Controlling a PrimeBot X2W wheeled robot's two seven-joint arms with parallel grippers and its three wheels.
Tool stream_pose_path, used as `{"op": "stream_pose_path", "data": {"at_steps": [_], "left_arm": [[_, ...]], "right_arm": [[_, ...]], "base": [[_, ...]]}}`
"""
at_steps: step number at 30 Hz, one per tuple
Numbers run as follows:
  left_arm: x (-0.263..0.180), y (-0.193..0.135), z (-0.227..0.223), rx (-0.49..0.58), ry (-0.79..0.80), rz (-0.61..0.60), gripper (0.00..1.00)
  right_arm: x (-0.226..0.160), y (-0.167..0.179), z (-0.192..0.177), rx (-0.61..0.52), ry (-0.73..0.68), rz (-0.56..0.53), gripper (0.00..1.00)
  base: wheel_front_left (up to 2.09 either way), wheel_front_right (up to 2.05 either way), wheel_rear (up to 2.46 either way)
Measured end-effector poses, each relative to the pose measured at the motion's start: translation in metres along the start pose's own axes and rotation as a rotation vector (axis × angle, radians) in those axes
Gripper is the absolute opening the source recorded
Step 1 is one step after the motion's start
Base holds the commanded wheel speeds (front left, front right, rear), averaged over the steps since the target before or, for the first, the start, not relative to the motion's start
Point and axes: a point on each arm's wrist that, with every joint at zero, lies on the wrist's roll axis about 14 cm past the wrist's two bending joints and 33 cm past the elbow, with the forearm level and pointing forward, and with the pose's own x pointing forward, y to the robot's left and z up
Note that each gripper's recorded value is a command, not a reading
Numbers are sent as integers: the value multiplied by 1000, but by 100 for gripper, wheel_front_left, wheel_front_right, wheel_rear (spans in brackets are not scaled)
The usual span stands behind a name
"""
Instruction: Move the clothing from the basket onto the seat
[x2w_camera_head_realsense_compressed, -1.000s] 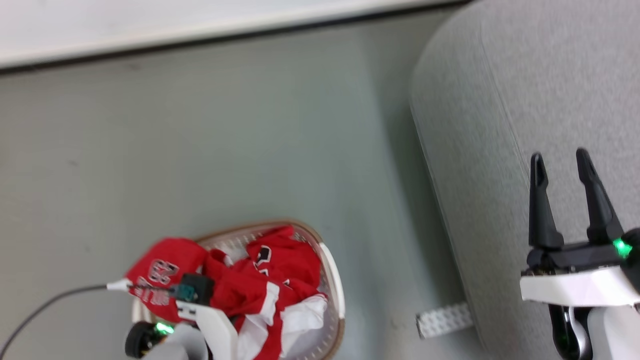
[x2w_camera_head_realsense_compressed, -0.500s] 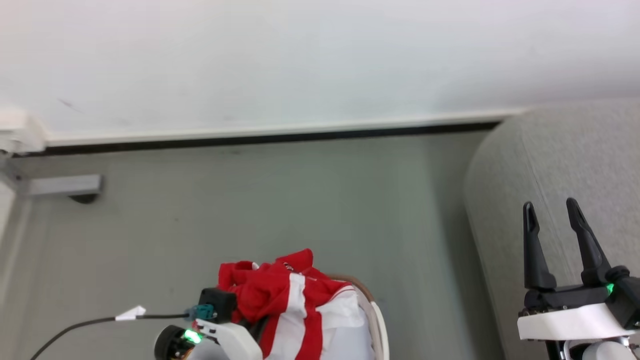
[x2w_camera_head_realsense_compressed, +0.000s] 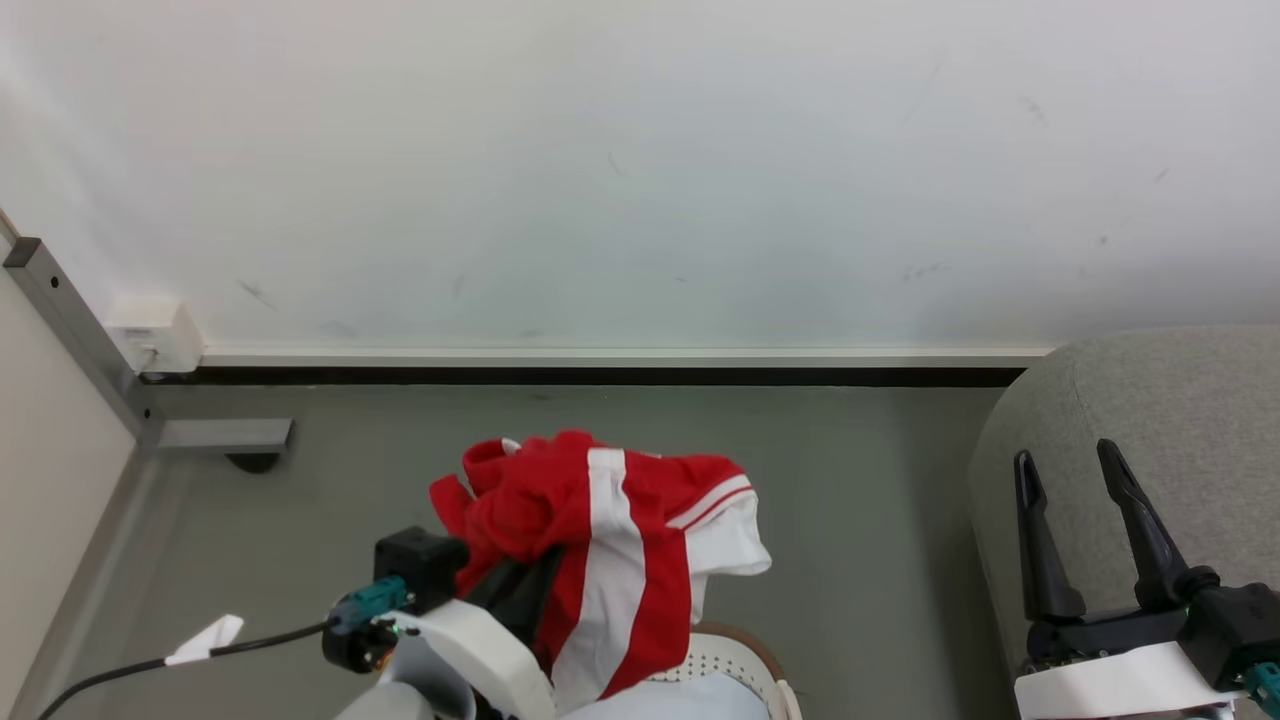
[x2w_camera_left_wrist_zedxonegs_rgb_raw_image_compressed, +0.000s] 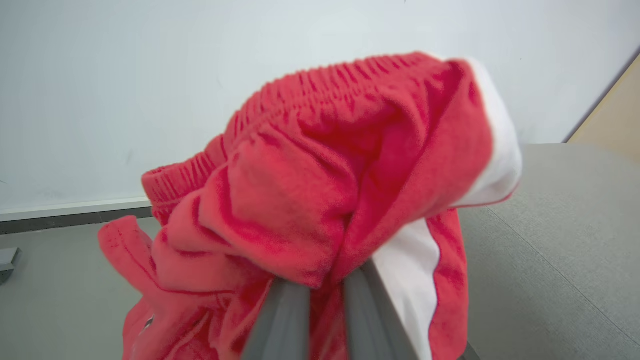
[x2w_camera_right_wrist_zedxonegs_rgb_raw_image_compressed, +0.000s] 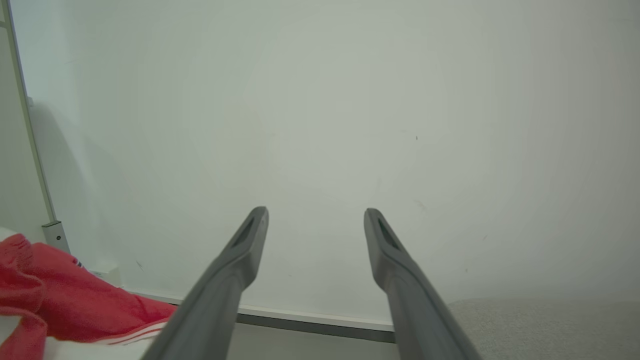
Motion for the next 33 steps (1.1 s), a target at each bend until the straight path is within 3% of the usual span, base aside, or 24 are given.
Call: {"op": "stream_pose_path", "data": {"at_steps": [15,27,33], "left_arm": [[3,-34,110,39,-290,-78,0],[7,-35,117,45,-295,-77,0],[7,-34,111,40,-280,-73,0]], "right_arm": [[-9,8,10,3,-21,21,100],[-12,14,5,17,-6,37,100],[-11,49,4,69,1,155,100]], "base": [[0,0,0],[0,0,0],[0,0,0]]}}
